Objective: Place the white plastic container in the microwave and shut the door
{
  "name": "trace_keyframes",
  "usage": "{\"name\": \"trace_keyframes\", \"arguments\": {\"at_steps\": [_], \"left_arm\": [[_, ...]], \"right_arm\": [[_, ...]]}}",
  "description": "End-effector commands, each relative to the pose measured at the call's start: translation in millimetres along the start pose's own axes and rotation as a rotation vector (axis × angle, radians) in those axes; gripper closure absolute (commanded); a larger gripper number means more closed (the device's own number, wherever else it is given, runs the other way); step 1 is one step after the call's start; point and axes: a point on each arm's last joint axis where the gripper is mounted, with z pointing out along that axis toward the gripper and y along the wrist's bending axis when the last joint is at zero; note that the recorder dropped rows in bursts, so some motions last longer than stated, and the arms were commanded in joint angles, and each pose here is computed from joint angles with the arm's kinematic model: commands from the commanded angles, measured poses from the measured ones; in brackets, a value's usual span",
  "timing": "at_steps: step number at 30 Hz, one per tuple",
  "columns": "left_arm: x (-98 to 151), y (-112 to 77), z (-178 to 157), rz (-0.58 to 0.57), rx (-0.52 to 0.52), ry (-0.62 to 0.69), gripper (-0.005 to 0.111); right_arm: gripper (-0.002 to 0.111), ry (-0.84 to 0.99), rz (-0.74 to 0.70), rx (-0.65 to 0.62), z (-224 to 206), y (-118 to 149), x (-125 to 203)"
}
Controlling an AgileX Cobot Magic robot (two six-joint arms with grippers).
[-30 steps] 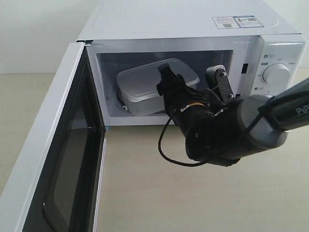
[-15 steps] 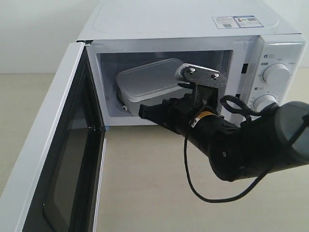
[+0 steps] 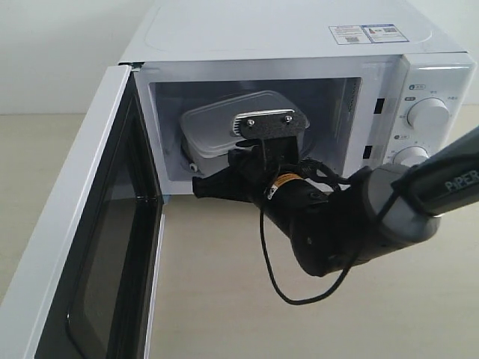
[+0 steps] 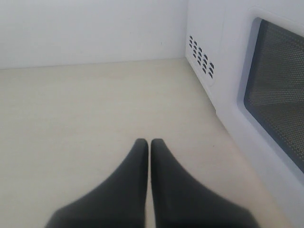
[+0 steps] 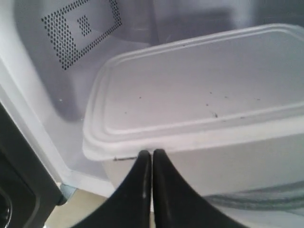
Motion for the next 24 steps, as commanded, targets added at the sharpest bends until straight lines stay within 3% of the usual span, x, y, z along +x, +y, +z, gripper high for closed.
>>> {"name": "trace_keyframes", "arguments": {"at_steps": [1,16,24], "left_arm": [[0.6,0.1,0.1,0.003,-0.003,-0.003,0.103],[0.6,0.1,0.1,0.003,-0.003,-0.003,0.103],[0.6,0.1,0.1,0.003,-0.003,-0.003,0.103]], "right_arm": [[0.108,-0.007,0.004,0.018,16.3,-1.0,1.8],[0.108,0.015,0.032,0.071,33.4,-18.1,-0.1],[0.108,0.075,0.042,0.058,13.6,-17.9,-9.6]]}}
